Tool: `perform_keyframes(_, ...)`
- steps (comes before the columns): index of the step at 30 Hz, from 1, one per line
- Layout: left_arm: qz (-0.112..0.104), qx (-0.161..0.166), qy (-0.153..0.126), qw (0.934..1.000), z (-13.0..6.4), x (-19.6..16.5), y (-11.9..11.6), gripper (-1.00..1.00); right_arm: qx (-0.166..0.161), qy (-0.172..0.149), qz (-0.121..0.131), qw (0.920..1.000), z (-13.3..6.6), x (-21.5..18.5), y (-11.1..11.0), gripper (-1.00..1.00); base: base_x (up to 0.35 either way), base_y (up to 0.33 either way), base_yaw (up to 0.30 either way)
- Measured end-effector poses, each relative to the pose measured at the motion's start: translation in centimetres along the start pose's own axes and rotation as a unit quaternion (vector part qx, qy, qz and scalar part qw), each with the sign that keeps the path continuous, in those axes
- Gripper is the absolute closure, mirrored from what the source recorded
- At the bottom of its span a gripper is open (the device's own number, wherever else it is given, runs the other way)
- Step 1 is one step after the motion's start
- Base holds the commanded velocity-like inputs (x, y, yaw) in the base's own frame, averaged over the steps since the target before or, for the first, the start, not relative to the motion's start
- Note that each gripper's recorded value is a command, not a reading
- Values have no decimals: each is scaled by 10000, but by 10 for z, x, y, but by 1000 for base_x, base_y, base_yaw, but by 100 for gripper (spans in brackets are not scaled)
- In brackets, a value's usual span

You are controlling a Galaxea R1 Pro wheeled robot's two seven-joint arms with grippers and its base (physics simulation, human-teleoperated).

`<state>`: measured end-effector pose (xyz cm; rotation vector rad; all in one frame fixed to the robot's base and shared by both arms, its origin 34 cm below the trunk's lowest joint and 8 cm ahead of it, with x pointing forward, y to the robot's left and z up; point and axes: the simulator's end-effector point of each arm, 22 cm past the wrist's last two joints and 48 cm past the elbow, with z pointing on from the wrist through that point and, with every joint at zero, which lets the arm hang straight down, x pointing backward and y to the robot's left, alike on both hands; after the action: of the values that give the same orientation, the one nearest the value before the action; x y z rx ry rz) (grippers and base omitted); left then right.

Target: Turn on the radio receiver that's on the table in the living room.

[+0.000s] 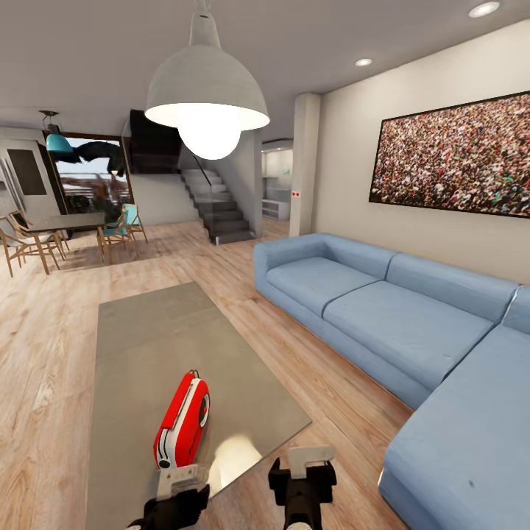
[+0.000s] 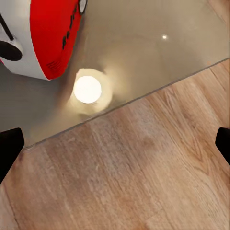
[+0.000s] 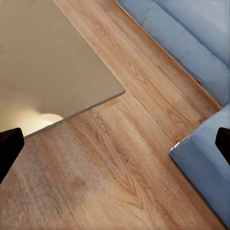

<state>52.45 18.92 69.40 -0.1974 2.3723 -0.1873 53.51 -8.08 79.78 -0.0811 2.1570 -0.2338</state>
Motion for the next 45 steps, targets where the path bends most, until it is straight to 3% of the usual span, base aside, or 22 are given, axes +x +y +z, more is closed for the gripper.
perform_keyframes(4, -184, -198, -96, 9996, -3, -9, 23, -100, 67, 9, 28, 10000, 2, -1, -5, -100, 0, 0, 0)
perform_keyframes(8, -213, -265, -79, 9994, -3, -9, 30, -100, 120, 23, 62, 9999, 4, -1, -10, -100, 0, 0, 0)
perform_keyframes(45, -217, -279, -25, 9994, -2, -5, 31, -100, 131, 46, 49, 9999, 5, 1, -11, -100, 0, 0, 0)
